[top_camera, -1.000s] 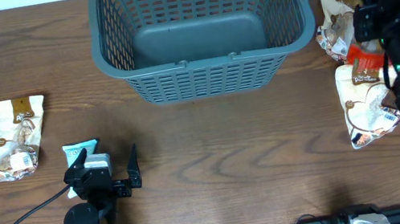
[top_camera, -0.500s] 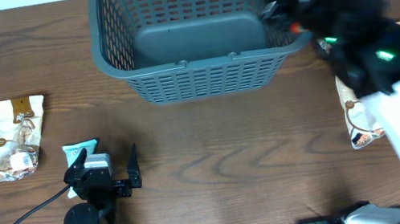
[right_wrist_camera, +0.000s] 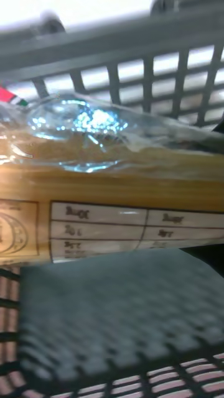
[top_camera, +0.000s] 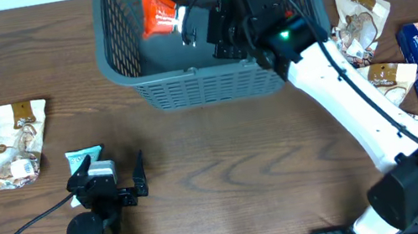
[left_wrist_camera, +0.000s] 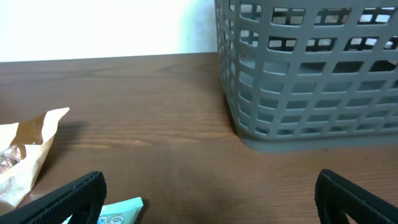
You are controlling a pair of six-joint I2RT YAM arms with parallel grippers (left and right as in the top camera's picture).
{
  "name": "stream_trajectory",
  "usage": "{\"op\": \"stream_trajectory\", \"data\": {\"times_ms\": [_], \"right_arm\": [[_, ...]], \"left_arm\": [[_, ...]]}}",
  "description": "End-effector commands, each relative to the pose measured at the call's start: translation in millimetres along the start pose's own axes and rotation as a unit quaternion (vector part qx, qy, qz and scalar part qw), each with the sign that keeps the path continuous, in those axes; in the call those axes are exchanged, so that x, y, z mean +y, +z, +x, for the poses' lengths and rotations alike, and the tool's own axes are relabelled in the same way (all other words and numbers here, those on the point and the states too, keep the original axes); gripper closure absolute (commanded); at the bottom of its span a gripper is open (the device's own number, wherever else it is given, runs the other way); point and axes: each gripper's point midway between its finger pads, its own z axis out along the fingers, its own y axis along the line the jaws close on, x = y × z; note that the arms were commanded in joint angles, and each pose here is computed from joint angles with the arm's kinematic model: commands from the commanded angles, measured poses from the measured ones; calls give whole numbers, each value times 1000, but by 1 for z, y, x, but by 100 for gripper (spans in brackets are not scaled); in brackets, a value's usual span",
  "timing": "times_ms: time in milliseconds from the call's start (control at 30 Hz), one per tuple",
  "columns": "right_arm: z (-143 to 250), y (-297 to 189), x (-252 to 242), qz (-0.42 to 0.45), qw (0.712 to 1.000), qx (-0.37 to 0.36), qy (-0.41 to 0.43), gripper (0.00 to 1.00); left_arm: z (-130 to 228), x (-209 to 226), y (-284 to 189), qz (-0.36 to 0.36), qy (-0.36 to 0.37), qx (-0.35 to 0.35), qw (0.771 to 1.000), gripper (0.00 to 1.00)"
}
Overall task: Pack container
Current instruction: 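Lift the spaghetti pack with the right gripper and drop it into the basket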
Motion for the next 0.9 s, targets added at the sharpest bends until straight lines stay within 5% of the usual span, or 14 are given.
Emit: {"op": "stream_trajectory", "data": {"times_ms": [0,400,533,567,600,867], "right_arm": [[-5,0,-5,3,1000,1,-14,99],[2,5,-7,3,1000,11,-13,91],[4,5,-9,7,1000,12,-1,46],[3,5,-9,7,1000,11,3,8],[4,5,-9,7,1000,12,4,1],[5,-11,-27,30,999,5,45,1]], "left_arm": [[17,-5,1,13,0,24,1000,1],[17,-5,1,13,0,24,1000,1],[17,-5,1,13,0,24,1000,1],[17,-5,1,13,0,24,1000,1],[17,-5,1,13,0,24,1000,1],[17,-5,1,13,-1,24,1000,1]]}}
